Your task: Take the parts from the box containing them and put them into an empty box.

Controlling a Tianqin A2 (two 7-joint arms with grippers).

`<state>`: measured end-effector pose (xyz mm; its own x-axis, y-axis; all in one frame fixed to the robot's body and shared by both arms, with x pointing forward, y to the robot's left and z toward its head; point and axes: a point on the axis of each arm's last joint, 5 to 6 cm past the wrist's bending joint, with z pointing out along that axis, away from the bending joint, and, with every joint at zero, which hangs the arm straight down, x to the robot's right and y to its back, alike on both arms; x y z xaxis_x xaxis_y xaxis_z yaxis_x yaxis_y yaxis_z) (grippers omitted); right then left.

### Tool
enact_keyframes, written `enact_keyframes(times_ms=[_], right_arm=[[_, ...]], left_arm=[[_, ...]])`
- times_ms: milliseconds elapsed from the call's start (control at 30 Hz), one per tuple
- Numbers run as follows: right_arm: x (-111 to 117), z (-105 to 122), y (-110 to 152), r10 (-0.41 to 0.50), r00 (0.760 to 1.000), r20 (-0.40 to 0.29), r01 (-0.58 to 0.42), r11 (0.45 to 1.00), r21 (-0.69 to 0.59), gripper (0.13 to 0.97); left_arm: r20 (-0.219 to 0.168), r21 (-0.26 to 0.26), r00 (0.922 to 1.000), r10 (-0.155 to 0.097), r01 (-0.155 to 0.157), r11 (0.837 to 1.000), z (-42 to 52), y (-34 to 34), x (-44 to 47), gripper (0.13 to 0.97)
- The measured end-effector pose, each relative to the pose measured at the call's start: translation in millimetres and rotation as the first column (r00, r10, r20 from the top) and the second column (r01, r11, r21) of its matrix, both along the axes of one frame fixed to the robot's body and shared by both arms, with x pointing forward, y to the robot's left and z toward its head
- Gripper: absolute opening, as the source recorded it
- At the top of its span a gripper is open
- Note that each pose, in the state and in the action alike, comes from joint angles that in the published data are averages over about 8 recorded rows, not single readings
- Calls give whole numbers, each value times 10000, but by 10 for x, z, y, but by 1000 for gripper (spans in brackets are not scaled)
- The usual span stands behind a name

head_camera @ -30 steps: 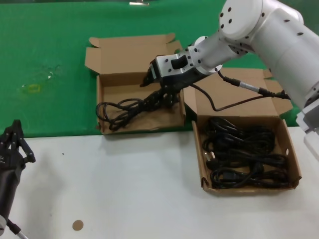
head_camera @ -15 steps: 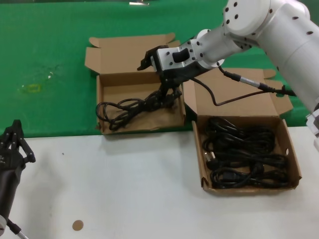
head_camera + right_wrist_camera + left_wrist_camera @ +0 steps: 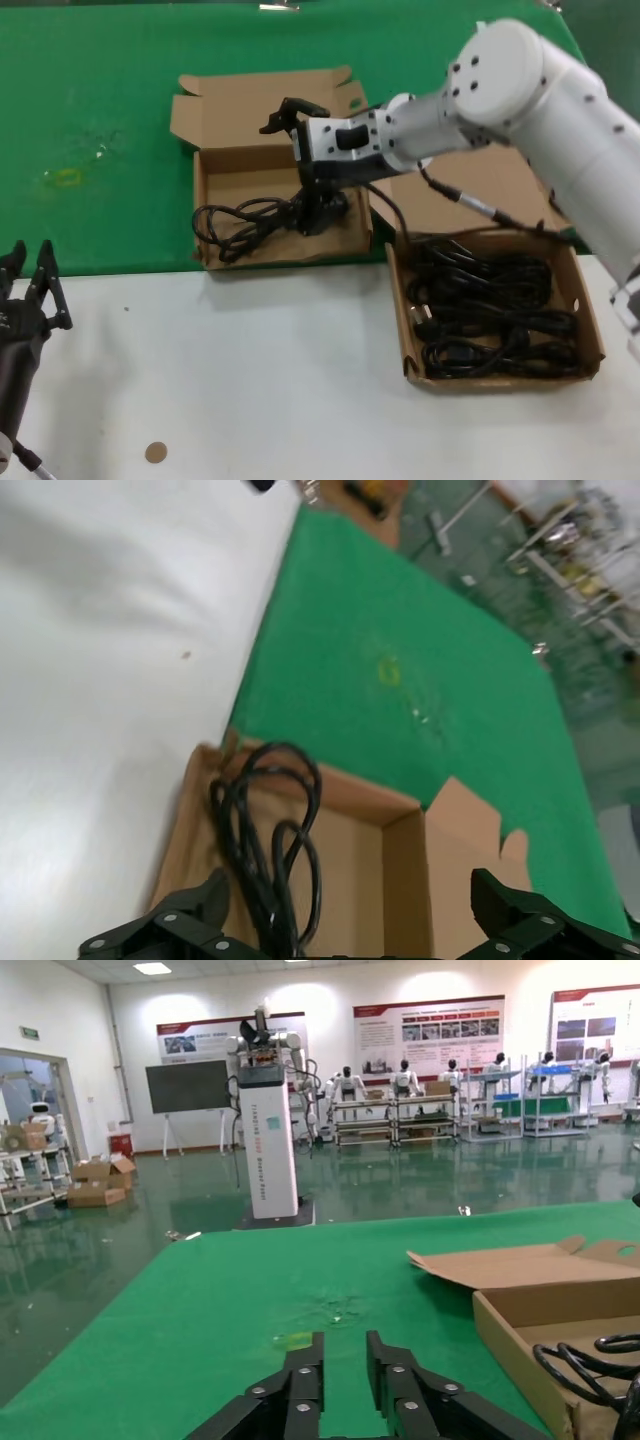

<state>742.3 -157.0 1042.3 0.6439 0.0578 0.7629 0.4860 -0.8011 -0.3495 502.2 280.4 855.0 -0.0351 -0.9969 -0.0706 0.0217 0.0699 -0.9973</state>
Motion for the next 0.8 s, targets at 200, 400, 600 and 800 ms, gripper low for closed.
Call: enact_keyframes(times_ms=[200,400,600,800], right_arm=[[-104,-271,10,-334,9994,-5,331,9906,1328,841],[-235,-534,-10,-808,9967,-113,809,9608,2650,925],[-385,-765,-59,-1387,9899,-301,1394,9108,3886,935],[-555,-979,-137,-2044,9771,-592,2063,8413,4996,966]], left_arm=[[0,0,10000,0,0,10000,0,0,0,257],[0,0,10000,0,0,10000,0,0,0,360],[0,1,10000,0,0,10000,0,0,0,421],[0,1,10000,0,0,10000,0,0,0,562]])
